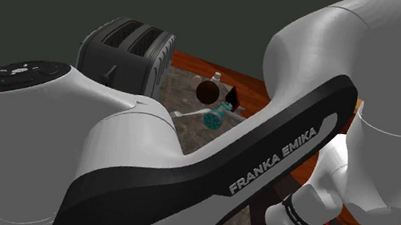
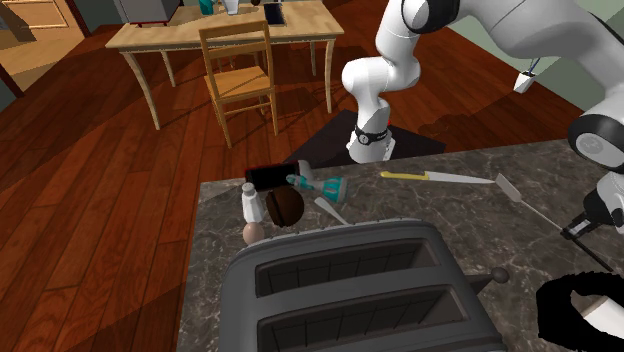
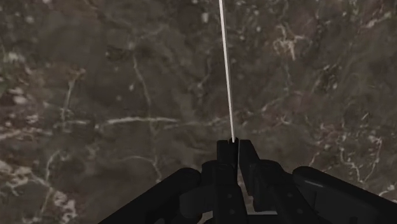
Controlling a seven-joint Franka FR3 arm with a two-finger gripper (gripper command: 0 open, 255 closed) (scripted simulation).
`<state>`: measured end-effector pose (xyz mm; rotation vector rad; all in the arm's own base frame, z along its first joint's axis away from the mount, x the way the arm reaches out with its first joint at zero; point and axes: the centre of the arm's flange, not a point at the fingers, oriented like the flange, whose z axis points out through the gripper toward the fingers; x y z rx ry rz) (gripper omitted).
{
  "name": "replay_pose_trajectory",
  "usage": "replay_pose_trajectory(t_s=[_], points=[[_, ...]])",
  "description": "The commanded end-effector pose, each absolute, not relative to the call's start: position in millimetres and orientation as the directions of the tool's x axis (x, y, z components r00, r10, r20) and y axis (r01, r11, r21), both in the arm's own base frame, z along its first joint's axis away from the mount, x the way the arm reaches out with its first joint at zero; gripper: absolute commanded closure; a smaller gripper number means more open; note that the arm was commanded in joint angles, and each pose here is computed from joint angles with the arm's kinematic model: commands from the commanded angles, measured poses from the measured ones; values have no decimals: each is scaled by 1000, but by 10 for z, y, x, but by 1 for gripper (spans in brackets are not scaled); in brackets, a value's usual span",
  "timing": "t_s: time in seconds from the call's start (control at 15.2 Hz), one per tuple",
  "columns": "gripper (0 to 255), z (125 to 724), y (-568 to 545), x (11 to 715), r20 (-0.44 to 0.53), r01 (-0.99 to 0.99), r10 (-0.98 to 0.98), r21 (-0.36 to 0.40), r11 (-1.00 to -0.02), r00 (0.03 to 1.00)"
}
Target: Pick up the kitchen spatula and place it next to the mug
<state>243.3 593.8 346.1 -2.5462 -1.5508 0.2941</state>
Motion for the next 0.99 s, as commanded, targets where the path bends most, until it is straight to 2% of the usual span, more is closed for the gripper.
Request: replay_pose_trajectory(t_s=[0.0,0.26,0.33,0.66,0.92], points=[[255,3438,5936,2439,-92,861,889,-224,-457,448],[255,3438,5936,2439,-92,861,889,-224,-457,448],[0,3437,5934,2442,-92,861,889,-224,-457,448],[0,3438,5936,2439,-92,861,889,-224,-457,448],[0,3923,5925,2560,-92,861,889,-224,-457,448]])
